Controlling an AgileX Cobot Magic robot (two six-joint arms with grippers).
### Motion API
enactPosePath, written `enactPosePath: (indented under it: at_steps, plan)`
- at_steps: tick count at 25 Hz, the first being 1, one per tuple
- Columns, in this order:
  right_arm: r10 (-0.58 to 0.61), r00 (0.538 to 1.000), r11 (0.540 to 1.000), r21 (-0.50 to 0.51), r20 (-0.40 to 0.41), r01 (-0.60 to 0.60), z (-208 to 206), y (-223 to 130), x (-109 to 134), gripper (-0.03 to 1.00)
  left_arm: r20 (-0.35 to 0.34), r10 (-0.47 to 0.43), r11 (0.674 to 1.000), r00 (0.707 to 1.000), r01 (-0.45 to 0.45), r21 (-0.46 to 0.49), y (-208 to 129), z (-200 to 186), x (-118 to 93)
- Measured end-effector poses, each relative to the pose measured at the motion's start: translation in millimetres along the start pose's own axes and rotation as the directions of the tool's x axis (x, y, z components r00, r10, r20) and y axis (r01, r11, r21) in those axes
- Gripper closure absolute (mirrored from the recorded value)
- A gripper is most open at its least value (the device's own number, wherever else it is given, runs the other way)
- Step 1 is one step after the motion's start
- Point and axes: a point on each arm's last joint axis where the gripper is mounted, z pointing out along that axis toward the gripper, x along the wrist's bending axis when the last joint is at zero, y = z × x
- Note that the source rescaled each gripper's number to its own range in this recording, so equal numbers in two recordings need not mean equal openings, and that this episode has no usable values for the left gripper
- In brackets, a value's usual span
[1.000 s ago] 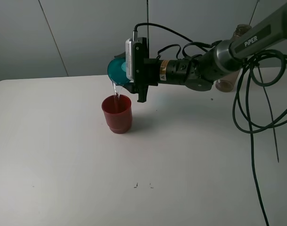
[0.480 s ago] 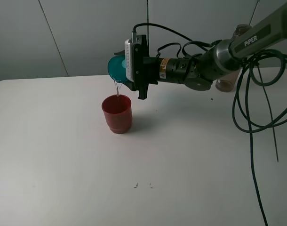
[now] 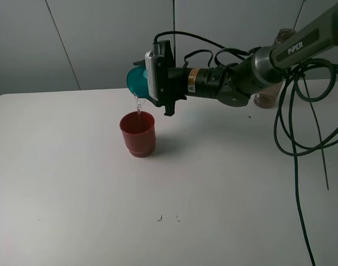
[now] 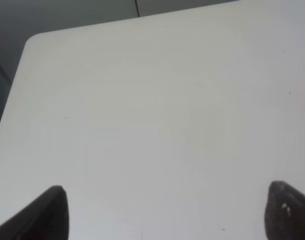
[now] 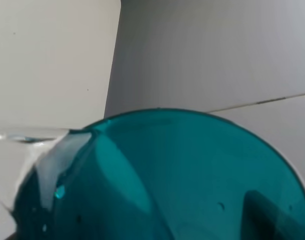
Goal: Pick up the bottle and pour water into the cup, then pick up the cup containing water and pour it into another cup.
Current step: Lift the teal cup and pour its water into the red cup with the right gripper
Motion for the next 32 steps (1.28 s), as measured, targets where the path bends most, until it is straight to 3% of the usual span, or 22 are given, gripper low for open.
enactPosePath:
  at_steps: [24, 32]
  plan:
    - [-0.210, 0.978, 0.976, -0.056, 0.007, 0.210, 0.1, 5.3, 0.4, 0.90, 0.000, 0.000, 1.000, 1.000, 0.000, 0.000, 0.0, 0.0, 0.0]
    - [-0.298, 0.953, 0.949, -0.089, 0.051, 0.301, -0.3, 9.3, -2.1, 0.90, 0.000, 0.000, 1.000, 1.000, 0.000, 0.000, 0.0, 0.0, 0.0]
